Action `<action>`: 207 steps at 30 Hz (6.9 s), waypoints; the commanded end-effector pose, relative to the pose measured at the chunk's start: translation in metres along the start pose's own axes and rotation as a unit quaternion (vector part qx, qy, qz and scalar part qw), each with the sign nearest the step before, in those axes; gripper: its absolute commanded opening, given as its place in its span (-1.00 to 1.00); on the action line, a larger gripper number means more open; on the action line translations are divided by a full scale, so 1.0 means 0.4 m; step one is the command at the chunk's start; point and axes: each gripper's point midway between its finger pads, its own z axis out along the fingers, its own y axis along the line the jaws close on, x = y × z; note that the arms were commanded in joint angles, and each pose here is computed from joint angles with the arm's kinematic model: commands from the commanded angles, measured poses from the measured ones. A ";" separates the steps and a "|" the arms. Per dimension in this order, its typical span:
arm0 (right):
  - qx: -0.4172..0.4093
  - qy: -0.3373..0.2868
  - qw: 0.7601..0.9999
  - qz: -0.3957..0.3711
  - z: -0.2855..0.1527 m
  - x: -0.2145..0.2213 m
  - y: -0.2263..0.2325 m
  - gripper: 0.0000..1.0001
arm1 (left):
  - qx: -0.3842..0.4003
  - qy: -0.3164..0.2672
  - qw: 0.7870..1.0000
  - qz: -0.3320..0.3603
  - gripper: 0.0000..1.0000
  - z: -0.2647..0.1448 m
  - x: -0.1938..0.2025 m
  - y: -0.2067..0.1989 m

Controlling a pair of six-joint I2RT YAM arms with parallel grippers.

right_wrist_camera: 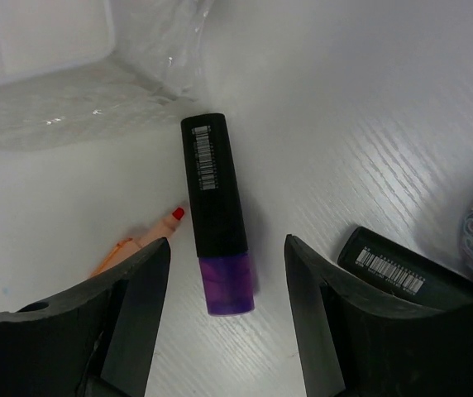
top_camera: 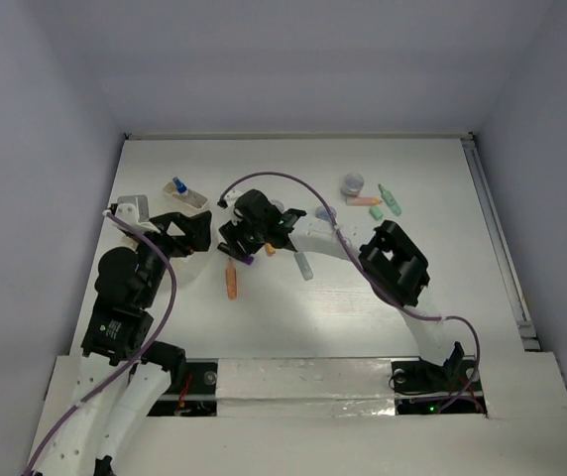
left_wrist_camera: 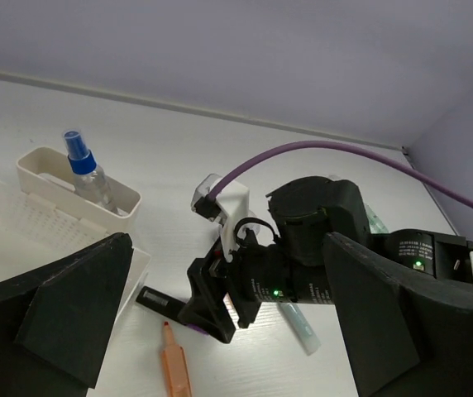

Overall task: Sort the stationery into containers
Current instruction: Pick up the pen from the center of the board, then place the pen in the storage box, then pick up the pen from the center of the board.

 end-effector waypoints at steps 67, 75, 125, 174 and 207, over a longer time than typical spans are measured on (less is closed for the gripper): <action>-0.099 -0.291 0.950 0.046 -0.490 -0.192 0.126 -0.57 | 0.128 0.120 0.950 -0.258 0.01 0.170 0.185 -0.131; -0.107 -0.284 0.952 0.047 -0.481 -0.188 0.133 -0.56 | 0.113 0.110 0.957 -0.243 -0.76 0.189 0.191 -0.111; -0.115 -0.302 0.943 0.075 -0.659 -0.003 0.125 0.99 | -0.356 -0.053 0.933 -0.012 -1.00 0.447 -0.092 0.476; 0.121 -0.157 0.968 0.157 -0.376 0.009 -0.094 0.29 | -0.017 -0.042 0.997 -0.069 0.56 0.140 -0.149 0.017; 0.238 -0.045 0.928 0.284 -0.004 0.050 -0.354 0.35 | 0.092 0.021 0.995 -0.023 0.63 -0.021 0.015 -0.103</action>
